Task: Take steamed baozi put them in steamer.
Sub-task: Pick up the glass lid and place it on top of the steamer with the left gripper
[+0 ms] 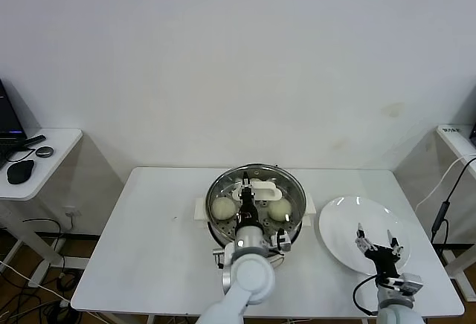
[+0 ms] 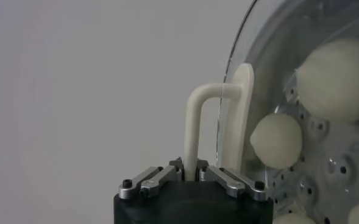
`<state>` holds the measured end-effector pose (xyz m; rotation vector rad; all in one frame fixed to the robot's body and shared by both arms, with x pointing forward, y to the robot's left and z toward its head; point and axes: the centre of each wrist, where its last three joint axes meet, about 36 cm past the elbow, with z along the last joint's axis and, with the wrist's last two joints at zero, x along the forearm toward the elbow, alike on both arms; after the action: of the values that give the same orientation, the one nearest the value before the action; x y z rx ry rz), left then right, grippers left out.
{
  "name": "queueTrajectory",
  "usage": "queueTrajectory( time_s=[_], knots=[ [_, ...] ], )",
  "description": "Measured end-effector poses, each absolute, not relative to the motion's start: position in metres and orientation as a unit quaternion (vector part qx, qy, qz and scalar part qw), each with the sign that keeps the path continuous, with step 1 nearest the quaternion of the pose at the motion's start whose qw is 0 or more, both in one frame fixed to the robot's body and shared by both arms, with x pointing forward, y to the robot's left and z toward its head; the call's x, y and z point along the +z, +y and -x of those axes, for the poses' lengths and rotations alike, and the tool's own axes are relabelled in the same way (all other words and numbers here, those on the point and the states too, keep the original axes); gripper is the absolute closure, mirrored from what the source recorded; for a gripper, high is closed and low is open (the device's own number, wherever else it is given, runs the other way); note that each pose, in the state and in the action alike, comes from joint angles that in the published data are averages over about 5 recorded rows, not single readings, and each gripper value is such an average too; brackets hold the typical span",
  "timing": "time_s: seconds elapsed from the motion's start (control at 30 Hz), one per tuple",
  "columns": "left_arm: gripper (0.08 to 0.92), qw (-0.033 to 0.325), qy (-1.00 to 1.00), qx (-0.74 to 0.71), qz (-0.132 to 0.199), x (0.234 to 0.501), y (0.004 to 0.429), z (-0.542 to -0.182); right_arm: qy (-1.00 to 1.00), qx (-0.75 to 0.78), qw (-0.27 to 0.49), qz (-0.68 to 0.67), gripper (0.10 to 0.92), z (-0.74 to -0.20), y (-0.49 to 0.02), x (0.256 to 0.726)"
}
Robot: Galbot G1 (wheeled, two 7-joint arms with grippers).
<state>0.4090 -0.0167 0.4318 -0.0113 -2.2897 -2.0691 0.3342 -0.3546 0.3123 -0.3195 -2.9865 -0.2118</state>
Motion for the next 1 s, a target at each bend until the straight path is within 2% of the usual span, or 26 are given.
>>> queueTrajectory(
  time_s=[0.7, 0.8, 1.0],
  knots=[
    [0.813, 0.032, -0.733, -0.679, 0.009, 0.426, -0.018, -0.403, -0.99, -0.069, 0.069, 0.104, 0.2, -0.333, -0.352, 0.312],
    [0.755, 0.03, -0.735, -0.678, 0.014, 0.427, -0.018, -0.399, -0.99, -0.07, 0.071, 0.104, 0.2, -0.333, -0.352, 0.313],
    [0.582, 0.027, -0.746, -0.665, 0.03, 0.437, -0.016, -0.382, -0.989, -0.07, 0.073, 0.105, 0.2, -0.334, -0.351, 0.314]
  ],
)
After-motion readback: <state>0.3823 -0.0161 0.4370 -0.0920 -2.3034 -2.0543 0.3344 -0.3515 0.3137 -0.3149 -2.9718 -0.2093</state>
